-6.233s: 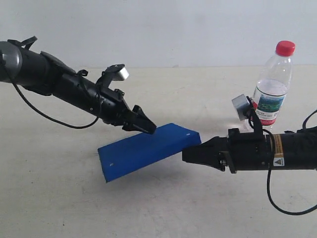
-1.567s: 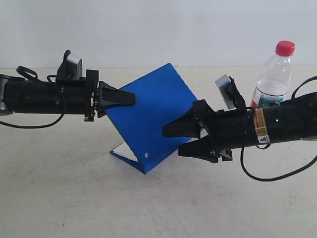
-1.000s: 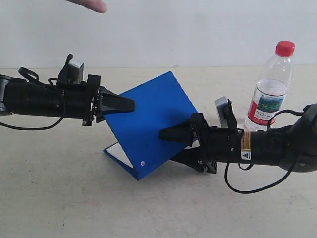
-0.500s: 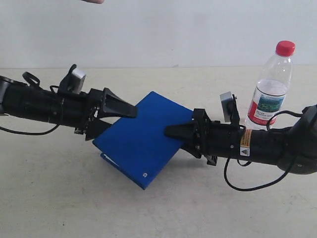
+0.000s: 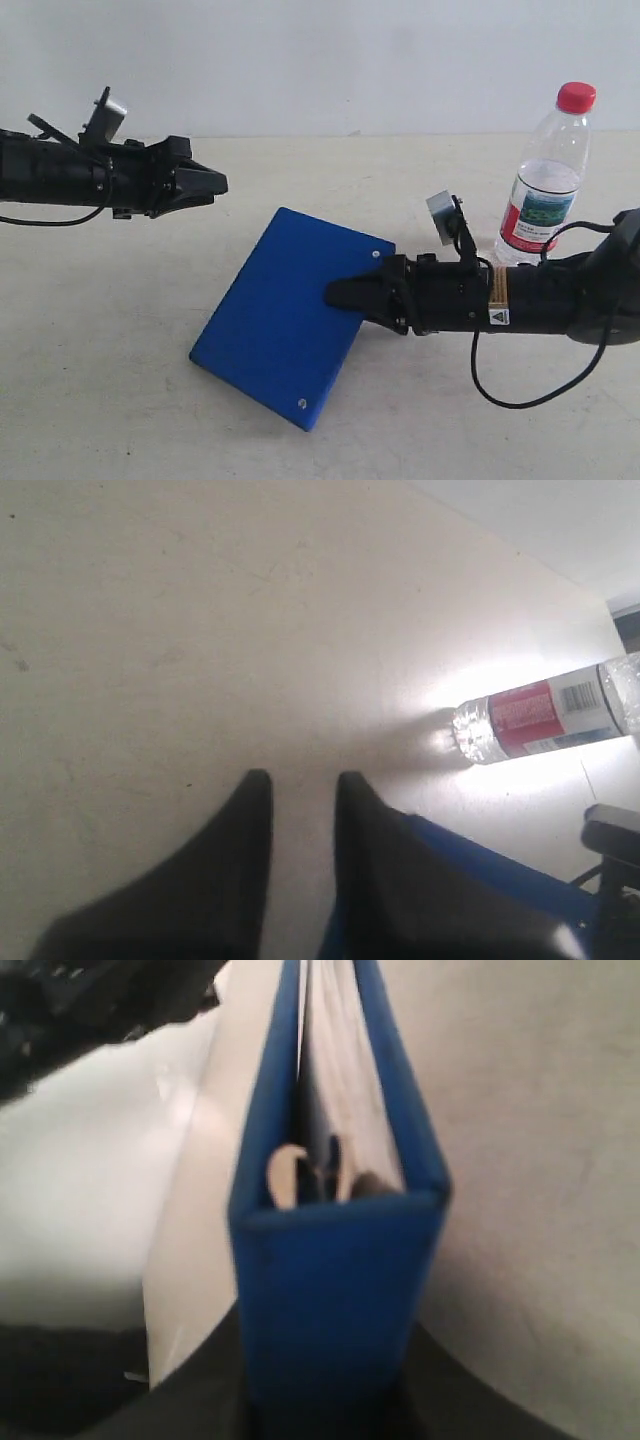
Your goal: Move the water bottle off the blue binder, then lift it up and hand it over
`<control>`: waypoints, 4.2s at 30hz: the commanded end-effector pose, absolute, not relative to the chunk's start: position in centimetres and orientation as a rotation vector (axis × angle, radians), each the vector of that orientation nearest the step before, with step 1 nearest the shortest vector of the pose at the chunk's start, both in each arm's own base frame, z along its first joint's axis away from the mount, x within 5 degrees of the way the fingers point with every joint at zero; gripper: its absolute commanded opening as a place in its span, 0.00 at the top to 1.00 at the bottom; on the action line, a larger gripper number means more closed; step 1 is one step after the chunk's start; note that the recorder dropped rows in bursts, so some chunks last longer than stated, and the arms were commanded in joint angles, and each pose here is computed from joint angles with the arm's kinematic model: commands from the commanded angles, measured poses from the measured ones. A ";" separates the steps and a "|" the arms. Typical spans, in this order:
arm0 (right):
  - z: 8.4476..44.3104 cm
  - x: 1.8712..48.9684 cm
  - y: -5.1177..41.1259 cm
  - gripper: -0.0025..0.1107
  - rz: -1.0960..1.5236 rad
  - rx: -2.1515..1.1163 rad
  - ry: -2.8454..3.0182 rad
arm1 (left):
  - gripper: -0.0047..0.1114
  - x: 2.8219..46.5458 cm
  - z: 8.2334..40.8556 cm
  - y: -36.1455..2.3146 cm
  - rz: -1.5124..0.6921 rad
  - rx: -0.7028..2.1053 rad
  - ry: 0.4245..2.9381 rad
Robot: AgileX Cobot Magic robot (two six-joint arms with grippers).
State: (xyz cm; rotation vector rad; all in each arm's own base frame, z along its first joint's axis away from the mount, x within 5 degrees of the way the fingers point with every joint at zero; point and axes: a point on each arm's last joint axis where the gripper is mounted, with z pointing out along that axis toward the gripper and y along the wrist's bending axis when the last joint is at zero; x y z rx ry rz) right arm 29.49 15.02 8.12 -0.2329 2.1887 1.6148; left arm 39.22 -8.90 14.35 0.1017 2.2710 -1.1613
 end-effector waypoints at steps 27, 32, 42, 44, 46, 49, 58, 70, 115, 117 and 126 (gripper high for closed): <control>34.2 18.6 20.0 0.98 0.949 -1.108 1.388 | 0.92 34.2 18.4 -7.2 -0.582 0.410 2.172; 35.0 18.5 19.9 0.98 0.948 -1.093 1.371 | 0.92 34.0 18.8 -7.1 -0.576 0.407 2.164; 34.5 18.8 19.8 0.55 0.878 -1.127 1.394 | 0.92 34.0 18.8 -7.1 -0.575 0.405 2.165; 34.5 18.9 19.7 0.55 0.870 -1.118 1.404 | 0.92 34.1 18.8 -7.0 -0.567 0.408 2.166; 34.4 19.1 19.5 0.55 0.835 -1.109 1.435 | 0.92 34.1 18.8 -7.0 -0.542 0.446 2.155; 34.9 18.5 18.3 0.55 0.665 -1.161 1.454 | 0.92 34.3 19.1 -6.8 -0.425 0.579 2.106; 42.6 5.1 4.6 0.98 0.422 -0.541 1.082 | 0.92 26.7 31.4 -4.2 -0.006 0.580 1.765; 28.5 5.9 1.4 0.98 0.258 -0.276 1.344 | 0.92 11.4 33.6 -2.4 -0.056 0.311 1.476; 22.8 6.4 4.1 0.98 0.239 -0.690 1.569 | 0.92 7.8 26.8 0.9 0.176 0.043 1.561; 21.9 5.9 3.1 0.98 0.205 -0.621 1.689 | 0.92 7.8 26.8 0.9 0.176 0.043 1.561; 21.3 4.3 2.0 0.98 0.175 -0.391 1.764 | 0.92 7.7 26.8 0.9 0.176 0.042 1.556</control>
